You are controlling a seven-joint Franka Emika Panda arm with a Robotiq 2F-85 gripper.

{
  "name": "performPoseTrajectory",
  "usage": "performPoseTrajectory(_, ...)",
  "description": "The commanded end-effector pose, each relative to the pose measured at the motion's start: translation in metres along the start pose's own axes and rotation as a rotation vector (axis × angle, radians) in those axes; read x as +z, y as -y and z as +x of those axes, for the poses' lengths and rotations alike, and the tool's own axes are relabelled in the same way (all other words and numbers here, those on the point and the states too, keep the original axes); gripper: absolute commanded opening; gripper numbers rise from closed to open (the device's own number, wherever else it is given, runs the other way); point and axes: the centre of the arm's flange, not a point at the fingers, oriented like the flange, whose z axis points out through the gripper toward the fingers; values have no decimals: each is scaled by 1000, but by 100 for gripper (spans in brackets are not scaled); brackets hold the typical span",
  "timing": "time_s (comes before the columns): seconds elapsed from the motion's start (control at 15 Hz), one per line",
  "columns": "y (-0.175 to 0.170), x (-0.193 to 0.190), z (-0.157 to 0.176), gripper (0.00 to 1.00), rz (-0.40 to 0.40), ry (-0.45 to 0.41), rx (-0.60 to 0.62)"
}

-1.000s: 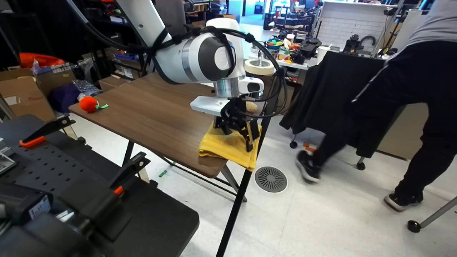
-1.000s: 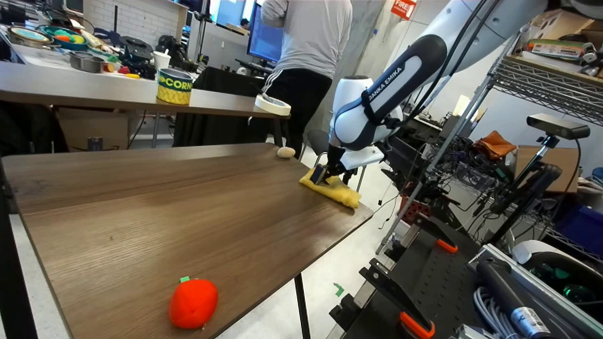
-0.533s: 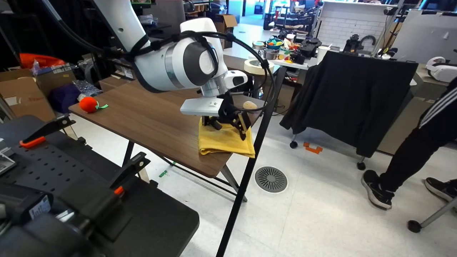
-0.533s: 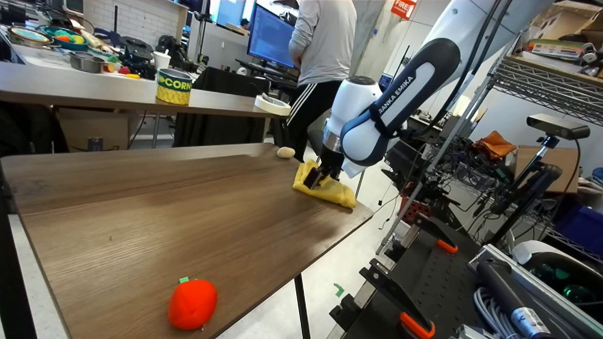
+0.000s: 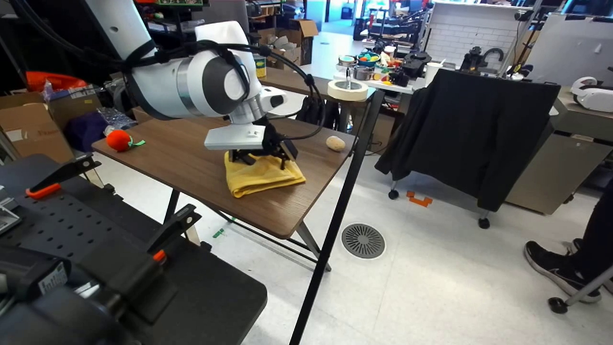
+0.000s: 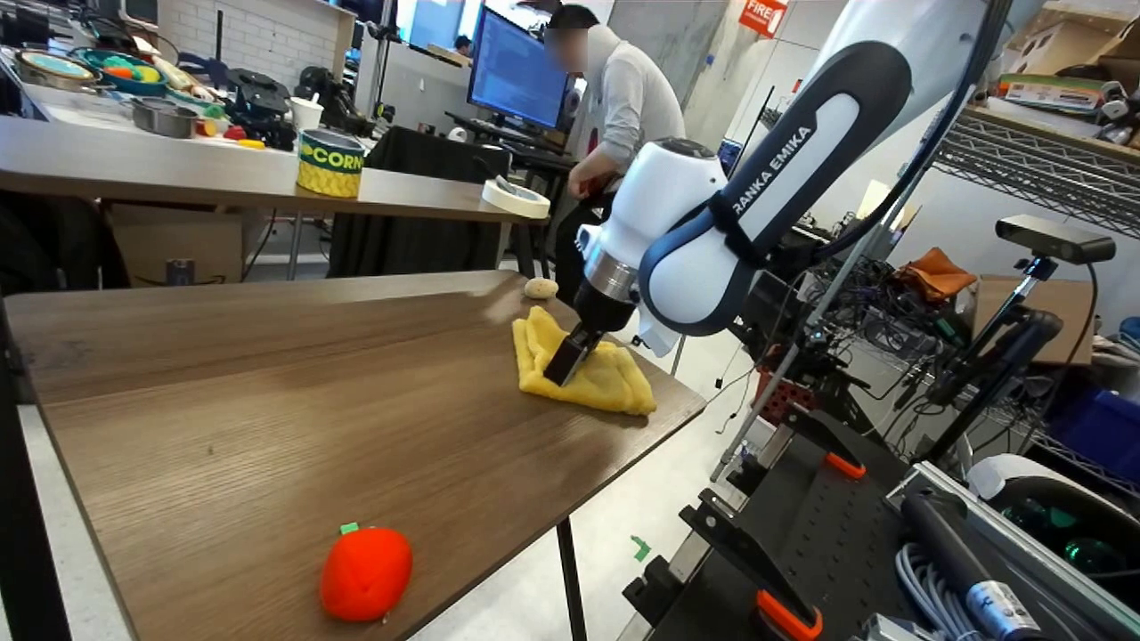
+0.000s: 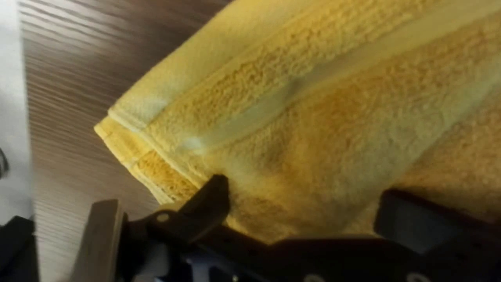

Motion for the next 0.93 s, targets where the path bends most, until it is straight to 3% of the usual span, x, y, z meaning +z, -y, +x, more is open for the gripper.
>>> performPoseTrajectory(0.0, 33, 4, -5, 100, 166, 6, -94)
performPoseTrajectory(0.2, 37, 21, 0, 100, 262, 96, -106)
performPoseTrajectory(0.27, 28, 30, -2, 100, 256, 149, -81)
performPoseTrajectory(0.47, -14, 50, -16, 100, 204, 245, 29)
performPoseTrajectory(0.87, -83, 71, -52, 100, 38, 341, 248)
